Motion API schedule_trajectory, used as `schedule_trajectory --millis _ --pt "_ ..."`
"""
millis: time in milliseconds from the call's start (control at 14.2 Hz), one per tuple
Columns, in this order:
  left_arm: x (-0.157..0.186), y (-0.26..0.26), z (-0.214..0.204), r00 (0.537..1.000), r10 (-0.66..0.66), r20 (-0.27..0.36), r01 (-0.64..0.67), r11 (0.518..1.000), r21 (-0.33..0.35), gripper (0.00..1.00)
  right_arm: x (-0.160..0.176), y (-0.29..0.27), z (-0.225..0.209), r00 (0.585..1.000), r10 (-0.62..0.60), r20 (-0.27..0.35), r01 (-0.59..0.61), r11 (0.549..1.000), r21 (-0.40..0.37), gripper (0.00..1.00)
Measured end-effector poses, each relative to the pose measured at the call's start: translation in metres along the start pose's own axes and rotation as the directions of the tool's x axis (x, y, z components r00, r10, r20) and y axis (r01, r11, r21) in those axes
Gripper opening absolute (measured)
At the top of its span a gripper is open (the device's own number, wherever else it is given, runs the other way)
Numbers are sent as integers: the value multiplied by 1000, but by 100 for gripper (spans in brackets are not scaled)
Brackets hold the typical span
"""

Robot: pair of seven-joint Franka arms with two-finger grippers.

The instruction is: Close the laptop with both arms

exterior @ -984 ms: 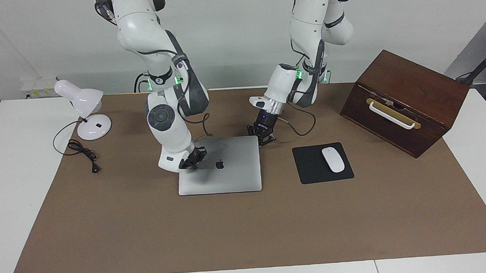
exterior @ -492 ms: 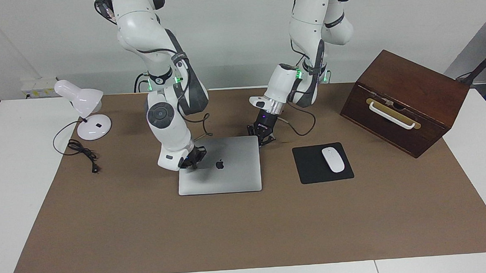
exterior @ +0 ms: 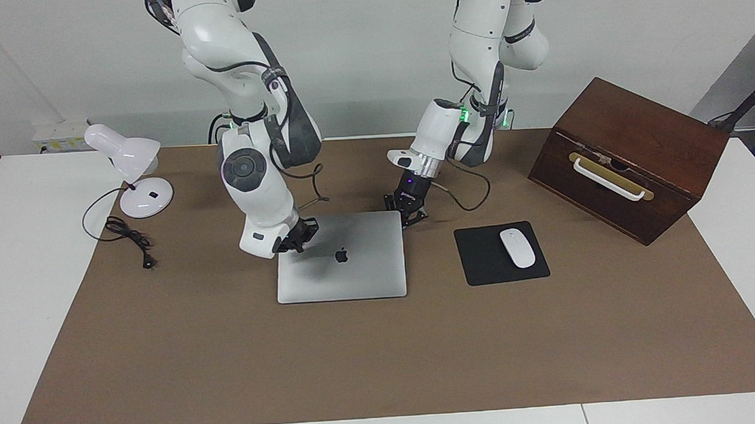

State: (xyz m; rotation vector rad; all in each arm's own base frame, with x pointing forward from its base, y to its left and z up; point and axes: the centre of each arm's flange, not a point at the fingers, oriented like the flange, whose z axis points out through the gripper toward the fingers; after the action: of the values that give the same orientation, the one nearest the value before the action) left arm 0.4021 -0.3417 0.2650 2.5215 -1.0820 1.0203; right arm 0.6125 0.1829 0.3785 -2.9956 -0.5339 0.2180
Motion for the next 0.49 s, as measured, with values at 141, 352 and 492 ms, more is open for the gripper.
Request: schedule_trajectory --millis 141,352,492 --pt "0 0 0 1000 0 0 0 1000 0 1 -5 3 -16 1000 6 15 -6 1000 1 1" --pt "0 0 0 1000 0 0 0 1000 0 1 -22 10 -47 999 21 35 -21 1000 5 1" --pt "-1 0 -1 1000 0 0 0 1000 0 1 -38 11 -75 999 25 38 -25 1000 6 1"
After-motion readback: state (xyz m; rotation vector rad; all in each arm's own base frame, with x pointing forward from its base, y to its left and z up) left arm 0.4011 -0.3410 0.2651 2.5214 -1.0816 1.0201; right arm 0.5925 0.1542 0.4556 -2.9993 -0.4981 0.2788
